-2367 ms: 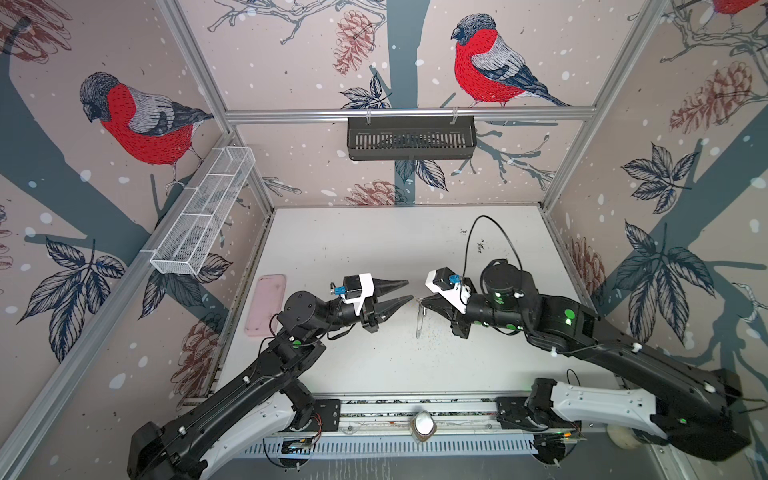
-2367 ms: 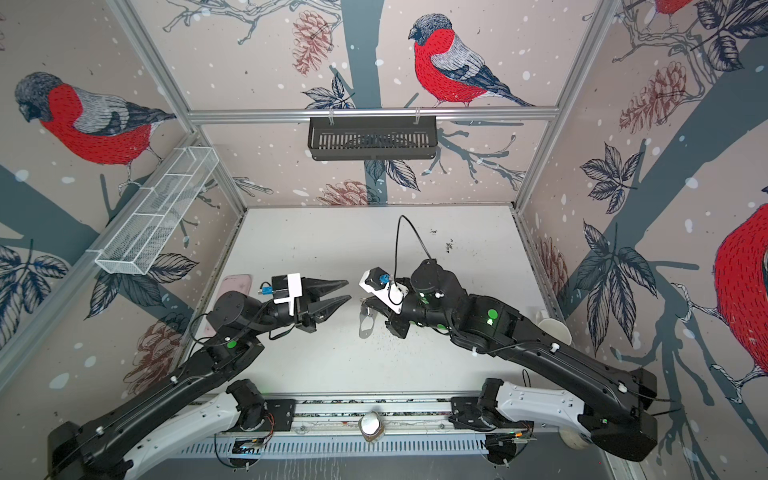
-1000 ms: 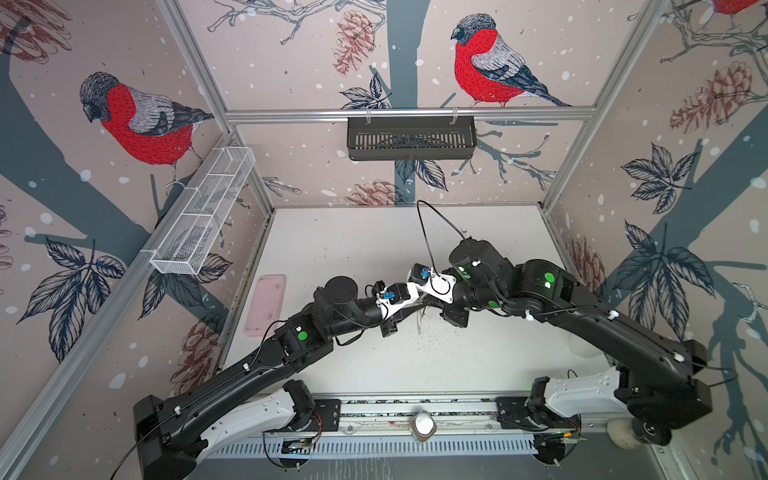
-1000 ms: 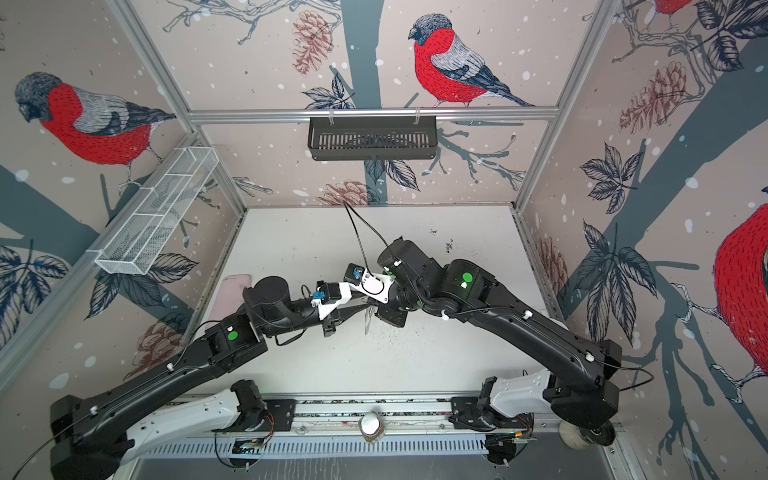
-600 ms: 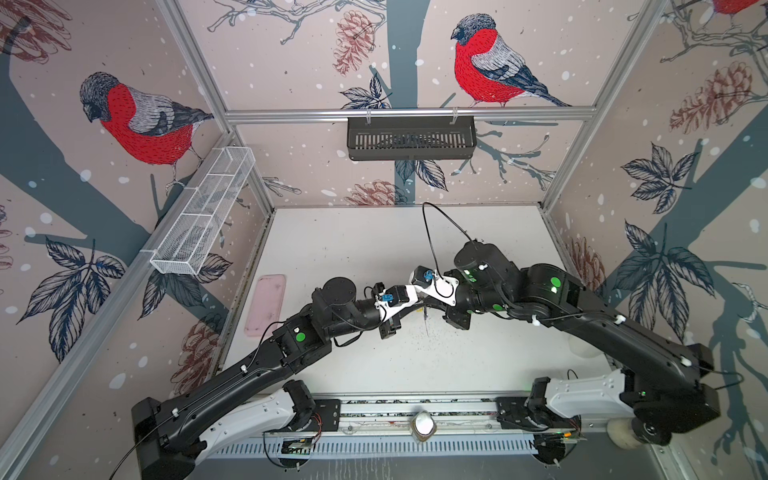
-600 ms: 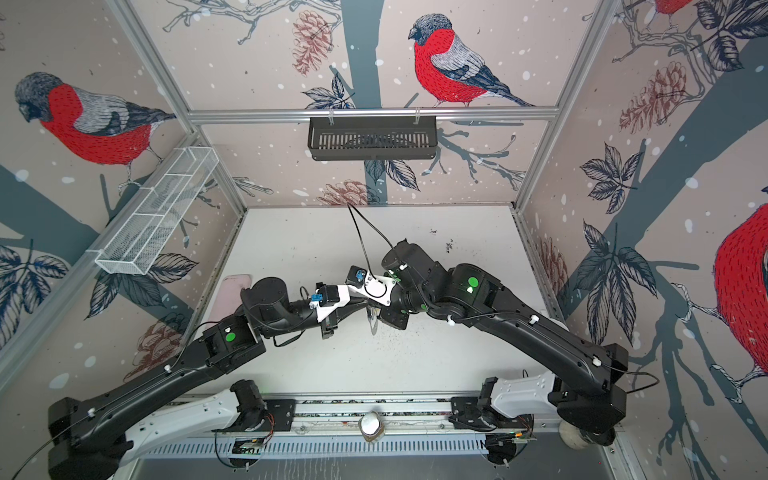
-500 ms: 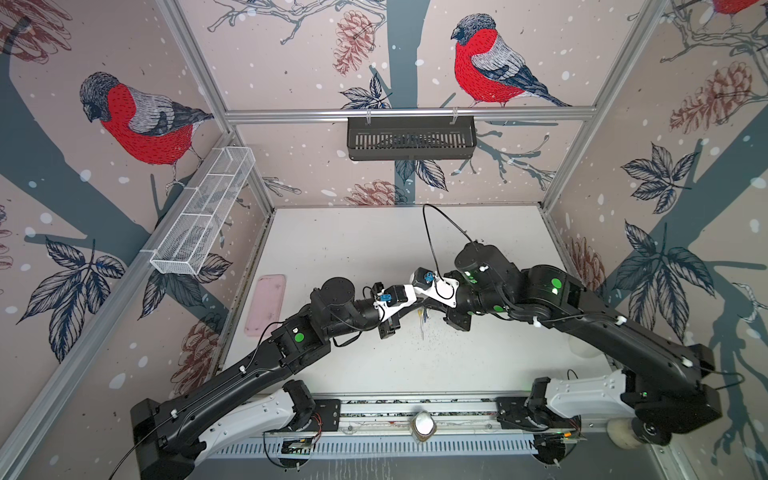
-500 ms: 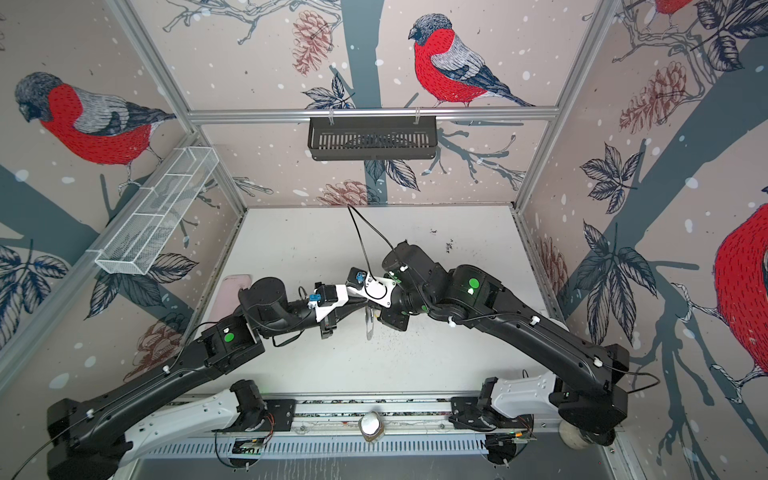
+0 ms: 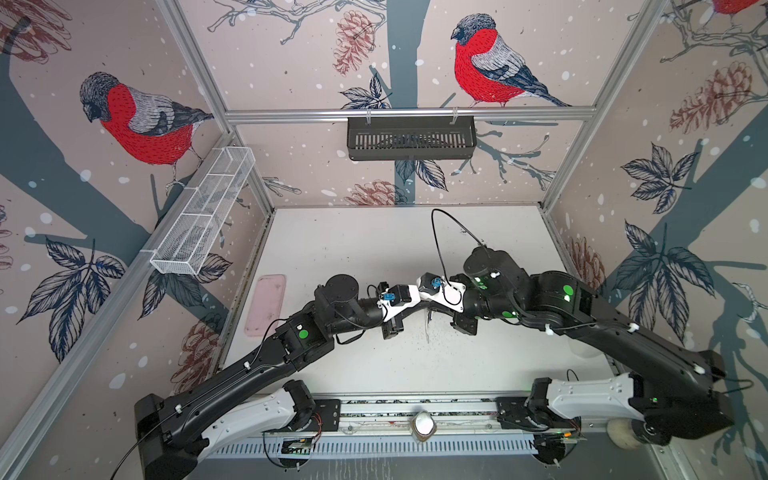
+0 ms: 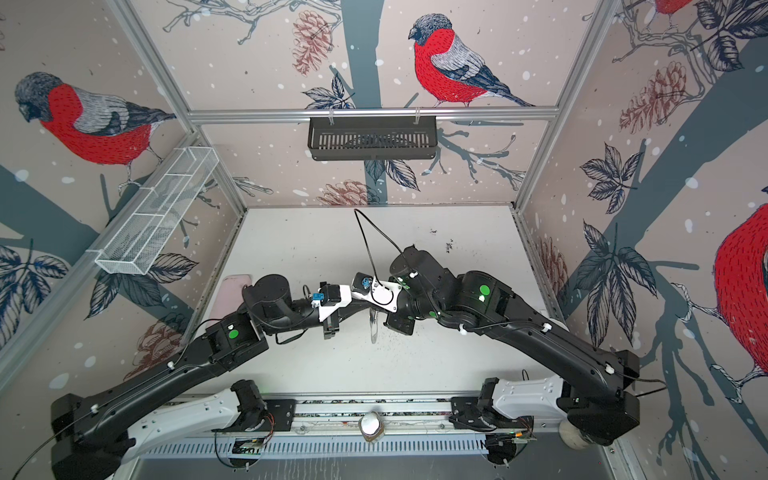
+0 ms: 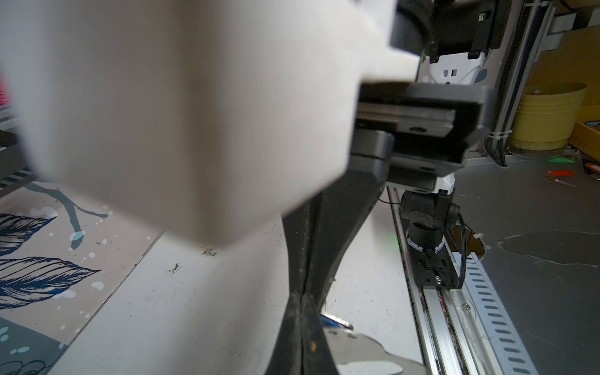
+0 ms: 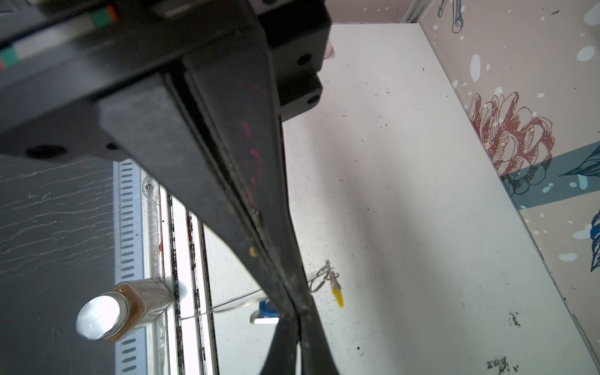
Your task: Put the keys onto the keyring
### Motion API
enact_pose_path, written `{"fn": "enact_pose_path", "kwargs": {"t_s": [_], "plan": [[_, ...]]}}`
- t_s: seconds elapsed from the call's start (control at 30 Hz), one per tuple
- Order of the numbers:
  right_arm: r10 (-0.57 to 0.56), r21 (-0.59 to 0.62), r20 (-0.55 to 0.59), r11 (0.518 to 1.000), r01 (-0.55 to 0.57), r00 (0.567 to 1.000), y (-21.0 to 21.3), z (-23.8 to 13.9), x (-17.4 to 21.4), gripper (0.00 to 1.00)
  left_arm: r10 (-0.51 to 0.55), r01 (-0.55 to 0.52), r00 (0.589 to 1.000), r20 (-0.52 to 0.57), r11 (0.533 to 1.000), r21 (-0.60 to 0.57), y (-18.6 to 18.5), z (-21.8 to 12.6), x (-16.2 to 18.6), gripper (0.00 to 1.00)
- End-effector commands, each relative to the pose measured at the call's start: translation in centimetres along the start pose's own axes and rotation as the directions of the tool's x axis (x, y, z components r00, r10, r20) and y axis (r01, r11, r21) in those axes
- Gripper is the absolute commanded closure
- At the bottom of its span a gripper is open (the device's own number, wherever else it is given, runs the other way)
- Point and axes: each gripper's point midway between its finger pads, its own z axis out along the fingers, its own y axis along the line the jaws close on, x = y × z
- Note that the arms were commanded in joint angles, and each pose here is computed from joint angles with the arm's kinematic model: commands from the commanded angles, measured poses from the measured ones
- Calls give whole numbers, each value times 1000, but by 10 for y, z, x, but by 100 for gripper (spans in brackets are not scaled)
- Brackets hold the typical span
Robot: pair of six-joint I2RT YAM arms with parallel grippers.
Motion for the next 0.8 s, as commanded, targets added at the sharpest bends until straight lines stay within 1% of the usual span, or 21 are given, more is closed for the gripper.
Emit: {"fn": "enact_pose_path", "kwargs": {"t_s": [0.0, 0.13, 0.27, 0.3, 0.4, 0.77], "plan": [[-28, 1, 143, 1000, 28, 989, 0, -8, -32, 100, -30, 29, 998, -54, 999, -19, 3, 1, 14, 100], [-28, 4, 166, 1000, 28, 986, 0, -9, -34, 100, -29, 28, 999, -32, 999, -22, 3, 3, 14, 100], [-34, 8, 193, 999, 33, 981, 1, -11, -37, 100, -50, 49, 998, -44, 998, -25, 5, 6, 16, 100], [-33, 7, 194, 999, 33, 980, 1, -11, -37, 100, -54, 53, 997, -47, 998, -28, 6, 7, 16, 96], [-35, -2, 192, 999, 36, 981, 3, -10, -37, 100, -59, 58, 997, -51, 998, -28, 7, 9, 17, 91], [-41, 2, 201, 999, 42, 979, 3, -11, -37, 100, -59, 57, 998, -38, 997, -43, 9, 2, 14, 83]]}}
